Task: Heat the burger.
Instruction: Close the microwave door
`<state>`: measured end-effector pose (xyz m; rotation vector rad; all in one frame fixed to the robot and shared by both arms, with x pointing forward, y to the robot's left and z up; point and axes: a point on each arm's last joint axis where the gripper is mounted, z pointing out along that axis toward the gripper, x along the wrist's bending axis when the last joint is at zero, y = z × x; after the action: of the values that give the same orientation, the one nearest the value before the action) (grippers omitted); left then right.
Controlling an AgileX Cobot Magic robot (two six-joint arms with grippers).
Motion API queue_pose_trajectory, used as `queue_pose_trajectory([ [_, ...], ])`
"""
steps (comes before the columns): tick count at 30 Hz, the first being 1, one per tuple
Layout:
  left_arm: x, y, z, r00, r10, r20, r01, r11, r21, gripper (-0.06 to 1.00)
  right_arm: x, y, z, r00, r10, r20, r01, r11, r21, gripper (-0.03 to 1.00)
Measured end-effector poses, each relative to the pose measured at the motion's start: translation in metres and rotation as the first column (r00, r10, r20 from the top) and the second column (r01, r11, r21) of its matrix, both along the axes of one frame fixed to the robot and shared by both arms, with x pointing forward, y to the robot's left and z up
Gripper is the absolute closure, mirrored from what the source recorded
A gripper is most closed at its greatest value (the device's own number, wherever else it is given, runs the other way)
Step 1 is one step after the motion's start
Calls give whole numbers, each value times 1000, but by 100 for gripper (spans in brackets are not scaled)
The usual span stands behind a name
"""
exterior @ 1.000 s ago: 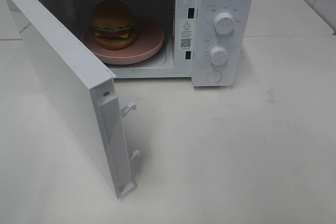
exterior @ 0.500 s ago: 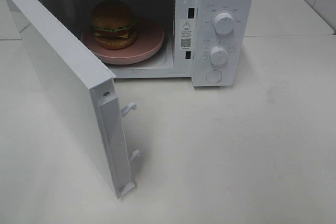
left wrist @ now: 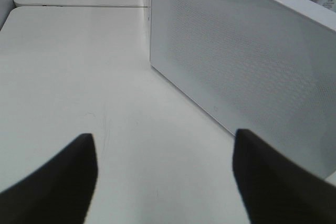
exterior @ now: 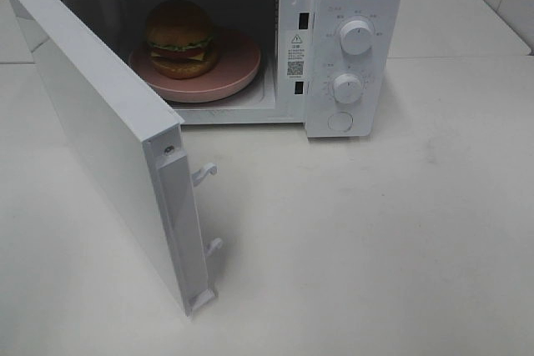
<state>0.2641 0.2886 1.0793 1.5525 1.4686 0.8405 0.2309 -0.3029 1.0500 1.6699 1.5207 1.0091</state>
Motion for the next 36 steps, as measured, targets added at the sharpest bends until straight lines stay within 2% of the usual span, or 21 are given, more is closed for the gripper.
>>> queue_pose_trajectory([
  [1, 0, 0, 0, 1000, 0, 0, 0, 1000, 0, 34, 0, 0, 0, 1000, 0, 0, 0, 1000, 0, 21],
  [2, 8, 1, 2, 1000, 6, -4, -6, 1000, -3, 47, 0, 0, 0, 1000, 0, 0, 0, 1000, 0, 21],
  [3, 8, 1, 2, 1000, 6, -4, -6, 1000, -3, 47, 0, 0, 0, 1000, 0, 0, 0, 1000, 0, 21],
  [4, 16, 1, 3, 1000, 11, -9, -11, 1000, -5, 55, 0, 0, 0, 1000, 0, 0, 0, 1000, 0, 21],
  [5, 21, 2, 3, 1000, 14, -14, -14, 1000, -7, 70, 0, 0, 0, 1000, 0, 0, 0, 1000, 0, 21],
  [6, 21, 2, 3, 1000, 14, -14, -14, 1000, -7, 70, 0, 0, 0, 1000, 0, 0, 0, 1000, 0, 21],
  [7, 30, 2, 3, 999, 19, -32, -19, 1000, -6, 85, 0, 0, 0, 1000, 0, 0, 0, 1000, 0, 21],
  [8, 35, 3, 4, 999, 25, -27, -25, 1000, -5, 91, 0, 0, 0, 1000, 0, 0, 0, 1000, 0, 21],
  [10, 44, 4, 3, 999, 35, -9, -35, 999, -5, 94, 0, 0, 0, 1000, 0, 0, 0, 1000, 0, 21],
  [17, 69, 8, -15, 996, 70, 50, -70, 998, -12, 94, 0, 0, 0, 1000, 0, 0, 0, 1000, 0, 21],
  [19, 83, 10, -31, 992, 80, 96, -81, 997, 3, 94, 0, 0, 0, 1000, 0, 0, 0, 1000, 0, 21],
  [22, 85, 11, -36, 990, 84, 111, -86, 996, 8, 94, 0, 0, 0, 1000, 0, 0, 0, 1000, 0, 21],
  [24, 95, 15, -52, 981, 116, 154, -121, 992, 22, 94, 0, 0, 0, 1000, 0, 0, 0, 1000, 0, 21],
  [30, 105, 20, -69, 964, 169, 205, -180, 983, 37, 94, 0, 0, 0, 1000, 0, 0, 0, 1000, 0, 21],
  [36, 113, 16, -81, 963, 142, 228, -159, 986, 58, 94, 0, 0, 0, 1000, 0, 0, 0, 1000, 0, 21],
])
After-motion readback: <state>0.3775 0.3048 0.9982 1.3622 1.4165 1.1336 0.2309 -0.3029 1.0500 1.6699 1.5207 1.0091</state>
